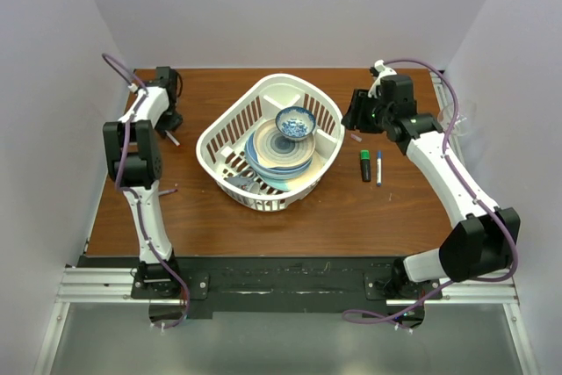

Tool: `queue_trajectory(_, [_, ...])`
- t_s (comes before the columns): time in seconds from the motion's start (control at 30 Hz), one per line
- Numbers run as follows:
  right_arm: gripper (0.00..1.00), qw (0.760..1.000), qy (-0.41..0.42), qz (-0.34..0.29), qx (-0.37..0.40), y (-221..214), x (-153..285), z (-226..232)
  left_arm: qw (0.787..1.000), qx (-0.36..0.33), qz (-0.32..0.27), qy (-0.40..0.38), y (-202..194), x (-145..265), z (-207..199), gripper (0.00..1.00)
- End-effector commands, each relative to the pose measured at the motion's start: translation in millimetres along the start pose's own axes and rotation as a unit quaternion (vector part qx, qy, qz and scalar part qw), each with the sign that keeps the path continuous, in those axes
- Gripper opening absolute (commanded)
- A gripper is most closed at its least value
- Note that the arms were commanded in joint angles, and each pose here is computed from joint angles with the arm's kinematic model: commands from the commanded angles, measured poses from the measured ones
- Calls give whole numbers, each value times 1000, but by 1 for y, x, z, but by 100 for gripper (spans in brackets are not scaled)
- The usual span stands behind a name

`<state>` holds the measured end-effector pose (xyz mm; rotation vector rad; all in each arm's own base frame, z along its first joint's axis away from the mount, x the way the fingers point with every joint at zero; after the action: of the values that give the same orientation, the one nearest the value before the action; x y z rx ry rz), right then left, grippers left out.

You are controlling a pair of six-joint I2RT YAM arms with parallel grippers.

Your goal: Insert the pens into the pen caps

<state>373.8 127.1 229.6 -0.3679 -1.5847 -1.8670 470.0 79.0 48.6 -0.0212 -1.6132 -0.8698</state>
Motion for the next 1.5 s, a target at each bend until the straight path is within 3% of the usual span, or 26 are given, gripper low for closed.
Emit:
queue_trajectory(0.0, [52, 999, 21, -36, 13, 24, 7, 13, 1000, 17, -9, -7, 9, -13, -3, 44])
queue_trajectory(0.33, [51, 1000, 5, -20, 19, 18, 10, 10, 1000, 13, 6, -3, -7, -25, 5, 35])
queue_trajectory(0.6, [51, 999, 19, -31, 39, 27, 25, 28, 1000, 3, 22, -1, -18, -21, 17, 0])
queue_trajectory(0.83, [55, 992, 109, -40, 57, 37, 48, 87, 999, 12, -26, -41, 12, 28, 23, 0])
queue_trajectory(1.03, [62, 972, 226, -39, 54, 34, 65, 147, 983, -7, -65, -170, 30, 103, 18, 0])
queue_trajectory(1.13, [63, 950, 304, -49, 44, 35, 75, 183, 963, -31, -87, -253, 32, 152, 12, 0])
queue_trajectory(1.2, [65, 934, 349, -67, 25, 36, 79, 207, 933, -49, -88, -345, 22, 192, 3, 0])
queue_trajectory(1.23, [66, 928, 365, -73, 21, 36, 80, 215, 899, -57, -96, -423, 18, 232, -7, 0])
queue_trajectory(1.3, [68, 915, 394, -84, 18, 33, 81, 235, 869, -76, -83, -482, -9, 255, -10, 0])
queue_trajectory(1.33, [69, 910, 405, -87, 20, 32, 82, 241, 838, -84, -83, -533, -20, 288, -14, 0])
queue_trajectory(1.4, [69, 899, 427, -99, 13, 33, 84, 256, 815, -102, -59, -568, -48, 308, -16, 0])
queue_trajectory(1.43, [69, 896, 432, -99, 7, 32, 80, 260, 785, -102, -50, -609, -56, 335, -16, 0])
queue_trajectory(1.47, [68, 892, 441, -100, 1, 30, 80, 266, 773, -102, -33, -625, -68, 340, -14, 0])
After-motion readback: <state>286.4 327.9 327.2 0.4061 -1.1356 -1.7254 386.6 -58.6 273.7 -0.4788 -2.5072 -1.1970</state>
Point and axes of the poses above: each gripper's point midway between its finger pads, its own x axis back along the fingers, its own z axis along the line the jaws close on, y = z × x, the point moved 1 cm from there along x, back along the fingers, and after that the axes turned 7 degrees about x, right-handed, at the moved point
